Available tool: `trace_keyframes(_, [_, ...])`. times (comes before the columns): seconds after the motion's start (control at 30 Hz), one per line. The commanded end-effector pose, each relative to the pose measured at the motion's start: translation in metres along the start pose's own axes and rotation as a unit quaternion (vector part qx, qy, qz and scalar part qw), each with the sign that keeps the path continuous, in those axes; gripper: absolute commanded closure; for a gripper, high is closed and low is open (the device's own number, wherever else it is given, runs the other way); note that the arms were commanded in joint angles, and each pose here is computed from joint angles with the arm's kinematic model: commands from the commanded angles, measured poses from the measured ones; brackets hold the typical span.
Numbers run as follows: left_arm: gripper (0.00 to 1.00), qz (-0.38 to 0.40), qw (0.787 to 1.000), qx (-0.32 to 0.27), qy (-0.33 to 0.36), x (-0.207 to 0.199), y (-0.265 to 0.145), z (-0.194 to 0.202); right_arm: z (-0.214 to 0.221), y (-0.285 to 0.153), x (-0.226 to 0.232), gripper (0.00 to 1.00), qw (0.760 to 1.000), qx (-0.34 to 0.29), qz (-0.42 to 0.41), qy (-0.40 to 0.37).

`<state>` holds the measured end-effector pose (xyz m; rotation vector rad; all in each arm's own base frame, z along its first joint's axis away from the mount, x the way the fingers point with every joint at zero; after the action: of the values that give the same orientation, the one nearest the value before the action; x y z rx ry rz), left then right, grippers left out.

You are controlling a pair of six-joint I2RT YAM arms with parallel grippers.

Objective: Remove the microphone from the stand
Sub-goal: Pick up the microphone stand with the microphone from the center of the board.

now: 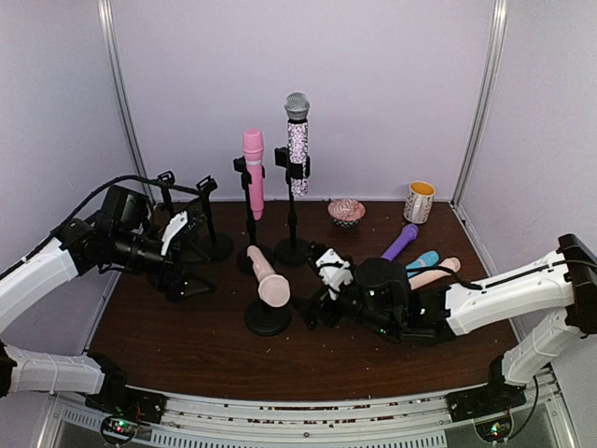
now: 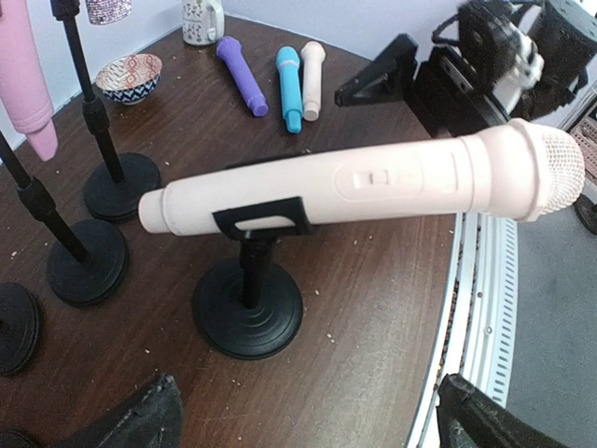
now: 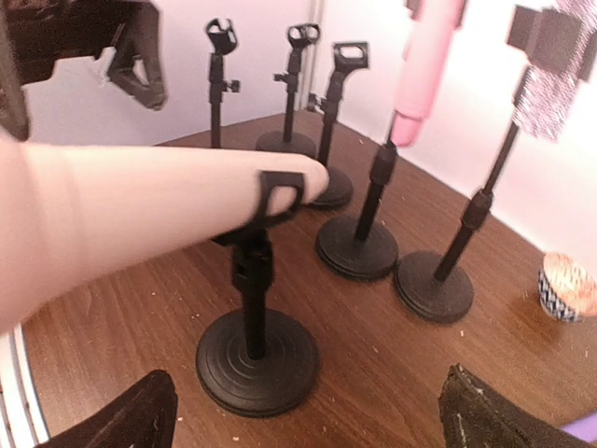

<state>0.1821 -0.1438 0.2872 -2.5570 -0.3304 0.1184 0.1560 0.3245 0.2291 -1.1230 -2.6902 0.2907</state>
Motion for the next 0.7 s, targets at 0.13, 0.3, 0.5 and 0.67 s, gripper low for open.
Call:
trace_keyframes(0.13, [0.03,-0.022,0.998,-0.061,-0.005,0.011,-0.008,-0.006,-0.036,0.012,0.034,0.0,0.982,-0.163,-0.004,-0.098])
trace_keyframes(0.3, [0.03,-0.015,0.997,-0.069,-0.025,0.016,-0.008,-0.003,-0.04,0.02,0.048,0.01,0.972,-0.208,0.008,-0.107])
trace_keyframes(0.5, [0.04,-0.002,0.997,-0.074,-0.034,0.023,-0.006,-0.011,-0.032,0.034,0.064,0.07,0.965,-0.212,0.004,-0.156])
trace_keyframes(0.67, [0.07,0.005,0.996,-0.074,-0.039,0.029,-0.003,-0.015,-0.019,0.047,0.073,0.07,0.961,-0.191,-0.006,-0.202])
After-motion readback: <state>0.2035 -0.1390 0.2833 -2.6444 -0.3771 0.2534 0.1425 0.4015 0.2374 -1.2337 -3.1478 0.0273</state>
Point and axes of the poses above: each gripper's point midway between its finger pads, its own y axis out along the fingers, its own x axis along the line the jaws close on, z = x × y, the point moved 10 cm from there along -y, back along the fingers, and after that the axes turned 12 degrees about y, right-handed, at the moved point
